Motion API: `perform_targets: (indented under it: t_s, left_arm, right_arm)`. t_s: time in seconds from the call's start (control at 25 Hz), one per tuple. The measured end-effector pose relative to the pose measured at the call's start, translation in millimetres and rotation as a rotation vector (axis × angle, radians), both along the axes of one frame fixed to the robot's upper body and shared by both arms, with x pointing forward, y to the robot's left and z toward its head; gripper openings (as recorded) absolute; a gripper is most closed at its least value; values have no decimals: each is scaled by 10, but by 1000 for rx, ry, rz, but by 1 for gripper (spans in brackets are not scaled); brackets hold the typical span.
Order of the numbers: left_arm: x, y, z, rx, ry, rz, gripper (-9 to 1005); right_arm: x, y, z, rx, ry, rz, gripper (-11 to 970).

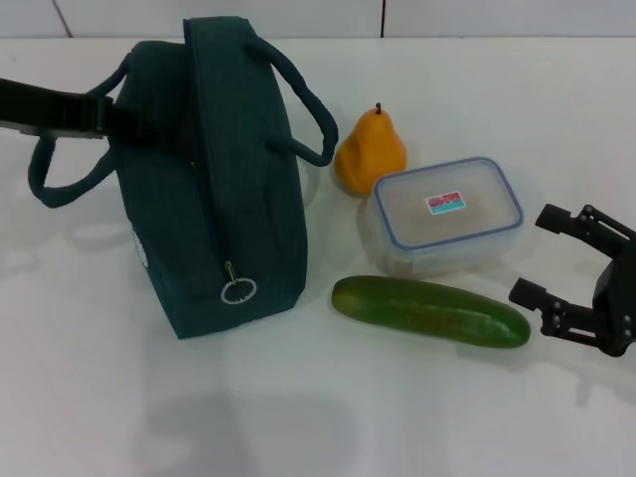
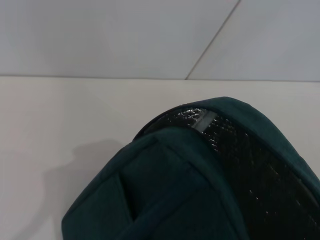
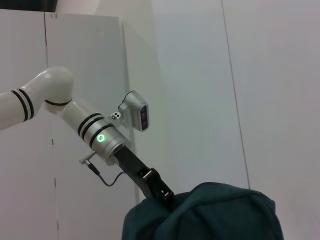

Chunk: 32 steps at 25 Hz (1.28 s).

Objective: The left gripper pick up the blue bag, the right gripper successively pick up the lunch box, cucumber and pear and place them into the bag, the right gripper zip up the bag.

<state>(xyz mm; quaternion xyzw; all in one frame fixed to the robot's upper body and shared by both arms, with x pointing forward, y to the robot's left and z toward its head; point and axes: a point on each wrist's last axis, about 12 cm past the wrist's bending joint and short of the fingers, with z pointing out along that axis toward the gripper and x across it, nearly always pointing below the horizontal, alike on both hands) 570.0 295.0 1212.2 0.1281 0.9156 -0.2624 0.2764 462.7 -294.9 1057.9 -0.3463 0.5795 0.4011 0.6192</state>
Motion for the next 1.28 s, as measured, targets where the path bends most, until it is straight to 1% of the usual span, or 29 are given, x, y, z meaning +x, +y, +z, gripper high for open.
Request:
perform_targets:
  t_s: [0.24,0.36,0.52,0.64,0.72,0.84,1.04,1.16,1.28]
  left_arm:
    - [-11,-29,-10,-5,1,-9,230]
    - [-13,-38,-10,-8,0,-10,93]
    - [-5,-73,-3,-13,-3,-18,78]
    - [0,-91,7,-18,-8,-24,66]
    - [3,-100,13,-21,-11,-28,59]
    - [6,-119,18,-19,-12,-36,47]
    - [25,-163,44,-14,-20,-52,46]
    - [30,-188,46,-10,-20,-62,46]
    - [31,-190,46,-9,-20,-62,45]
  right_arm:
    - [22,-16,6,8,1,-26,839]
    - [48,-45,-3,25,32,-66,838]
    - [144,-104,-39,57,129,-157,837]
    - [244,-161,-55,112,209,-252,836]
    - [329,-208,-76,162,282,-328,835]
    - [447,-250,-111,202,387,-399,834]
    - [620,-215,-130,231,515,-429,833]
    - [712,-128,-150,242,594,-416,832]
    - [751,-38,-196,232,652,-401,831]
